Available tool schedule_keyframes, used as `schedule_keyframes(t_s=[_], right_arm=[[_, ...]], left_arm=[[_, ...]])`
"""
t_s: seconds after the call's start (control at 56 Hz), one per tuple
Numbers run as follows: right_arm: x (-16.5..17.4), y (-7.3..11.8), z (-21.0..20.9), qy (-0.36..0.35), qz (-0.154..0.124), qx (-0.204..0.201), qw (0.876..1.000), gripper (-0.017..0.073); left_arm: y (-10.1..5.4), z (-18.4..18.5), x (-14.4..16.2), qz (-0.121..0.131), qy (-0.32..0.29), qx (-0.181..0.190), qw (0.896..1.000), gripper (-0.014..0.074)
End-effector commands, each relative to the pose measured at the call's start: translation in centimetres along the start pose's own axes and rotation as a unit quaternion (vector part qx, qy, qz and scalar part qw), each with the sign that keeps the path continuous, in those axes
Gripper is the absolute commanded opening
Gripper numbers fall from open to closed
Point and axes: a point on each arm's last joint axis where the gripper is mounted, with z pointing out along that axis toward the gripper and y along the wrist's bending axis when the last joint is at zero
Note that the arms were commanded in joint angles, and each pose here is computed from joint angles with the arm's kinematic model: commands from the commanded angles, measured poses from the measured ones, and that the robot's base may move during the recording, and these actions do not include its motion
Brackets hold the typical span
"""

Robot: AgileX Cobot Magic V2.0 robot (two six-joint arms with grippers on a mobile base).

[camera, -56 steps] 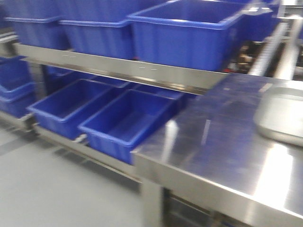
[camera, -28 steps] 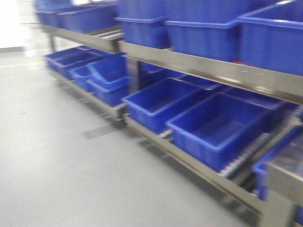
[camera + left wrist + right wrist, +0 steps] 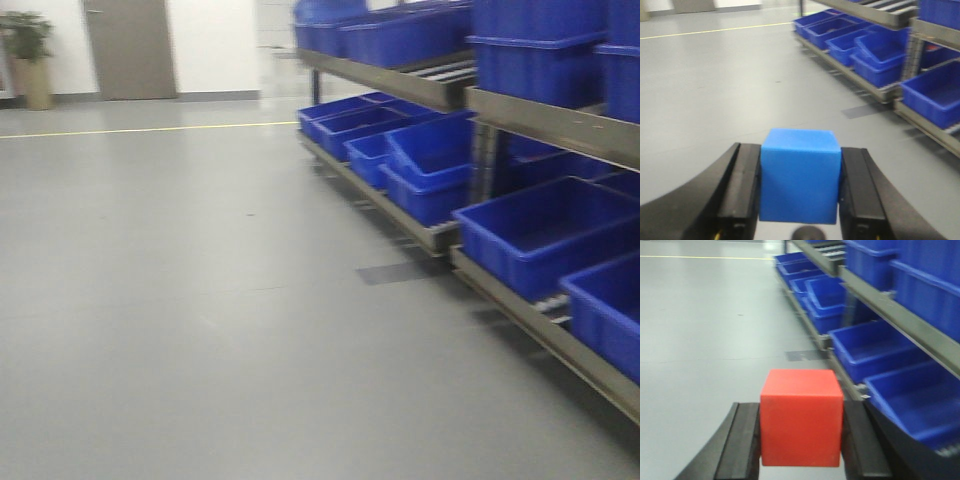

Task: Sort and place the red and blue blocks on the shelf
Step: 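Drive the base away from the table toward the bin shelves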

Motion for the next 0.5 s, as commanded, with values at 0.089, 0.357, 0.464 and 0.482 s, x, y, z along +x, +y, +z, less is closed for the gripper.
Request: schedule_keyframes(t_s=[0.089, 0.357, 0.464, 0.482], right_arm=[[-1.74, -0.11, -0.25, -0.056, -0.003, 0.005, 0.998, 0.0384], [-1.74, -0.11, -0.25, -0.056, -0.003, 0.005, 0.998, 0.0384], [-1.74, -0.11, -0.25, -0.056, -0.003, 0.005, 0.998, 0.0384], [-1.74, -0.11, -0.25, -0.056, -0.003, 0.005, 0.998, 0.0384]], left_arm=[[0.02, -0.35, -1.82, -0.002, -0.060, 0.000, 0.998, 0.0256], [0.02, -0.35, -1.82, -0.002, -0.060, 0.000, 0.998, 0.0256], [0.02, -0.35, -1.82, -0.002, -0.060, 0.000, 0.998, 0.0256], [0.02, -0.35, -1.82, -0.002, -0.060, 0.000, 0.998, 0.0256]])
